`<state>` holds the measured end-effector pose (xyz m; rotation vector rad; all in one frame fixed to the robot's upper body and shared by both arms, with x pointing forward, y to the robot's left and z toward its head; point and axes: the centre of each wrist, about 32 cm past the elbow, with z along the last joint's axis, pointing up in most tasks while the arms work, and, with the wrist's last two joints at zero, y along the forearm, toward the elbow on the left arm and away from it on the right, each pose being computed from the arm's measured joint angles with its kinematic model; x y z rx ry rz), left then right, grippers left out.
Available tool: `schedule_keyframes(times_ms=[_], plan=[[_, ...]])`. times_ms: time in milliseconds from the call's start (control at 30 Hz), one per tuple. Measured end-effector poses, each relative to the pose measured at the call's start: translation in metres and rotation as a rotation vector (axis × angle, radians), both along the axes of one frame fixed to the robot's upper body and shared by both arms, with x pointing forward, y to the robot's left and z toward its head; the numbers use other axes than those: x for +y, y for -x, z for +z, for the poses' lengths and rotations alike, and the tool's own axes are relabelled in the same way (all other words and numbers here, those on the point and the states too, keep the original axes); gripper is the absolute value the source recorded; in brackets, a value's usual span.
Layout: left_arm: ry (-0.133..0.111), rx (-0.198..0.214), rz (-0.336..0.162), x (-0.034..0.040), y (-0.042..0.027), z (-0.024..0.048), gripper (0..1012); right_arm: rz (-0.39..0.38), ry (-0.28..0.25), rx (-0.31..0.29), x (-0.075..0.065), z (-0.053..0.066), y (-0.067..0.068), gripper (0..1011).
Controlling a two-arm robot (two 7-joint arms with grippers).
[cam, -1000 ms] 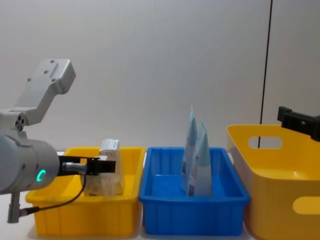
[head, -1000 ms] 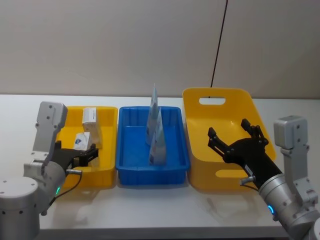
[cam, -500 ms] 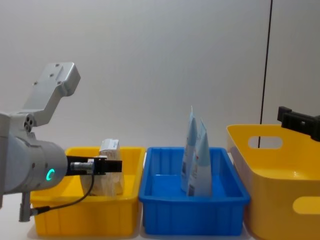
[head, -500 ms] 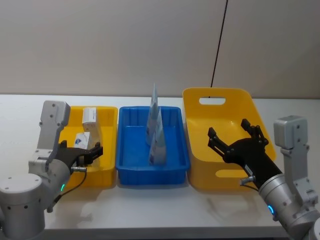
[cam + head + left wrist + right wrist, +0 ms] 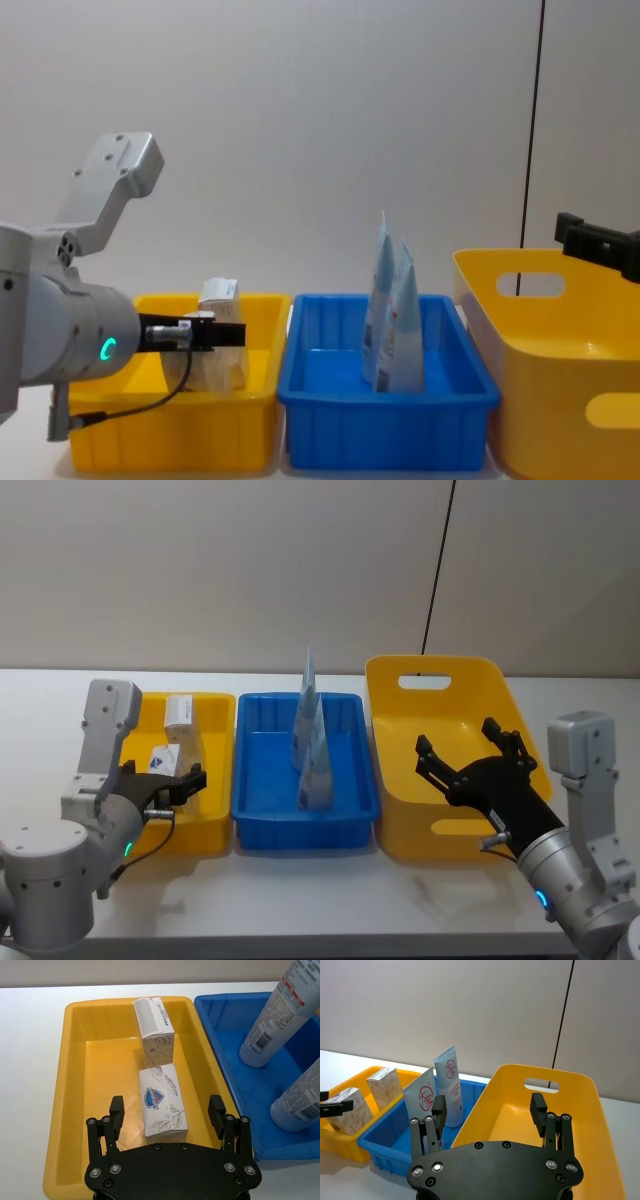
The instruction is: Bimanual collaborative sorting of washing and personal care products
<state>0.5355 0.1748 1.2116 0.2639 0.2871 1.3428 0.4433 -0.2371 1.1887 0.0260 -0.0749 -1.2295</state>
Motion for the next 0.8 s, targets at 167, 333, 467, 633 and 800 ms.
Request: schedule_keyframes(times_ms=[167, 333, 467, 633, 800], plan=[[0.003, 0.006, -0.002, 0.0005, -0.0026, -0.0016, 1001, 0.000, 0.000, 0.000, 0.0000, 0.0000, 0.0000, 1003], [0.007, 0.013, -0.006, 0.0012, -0.0042, -0.0031, 1001, 0.000, 0.000, 0.000, 0.0000, 0.0000, 0.0000, 1003], [0.010, 0.017, -0.010, 0.0017, -0.0051, -0.0041, 1001, 0.000, 0.000, 0.000, 0.0000, 0.0000, 0.0000, 1003], [0.013, 0.022, -0.013, 0.0019, -0.0058, -0.0051, 926, 0.000, 0.000, 0.000, 0.0000, 0.0000, 0.0000, 1003], [0.015, 0.026, -0.015, 0.0022, -0.0064, -0.0056, 788, 0.000, 0.000, 0.000, 0.0000, 0.0000, 0.0000, 1003]])
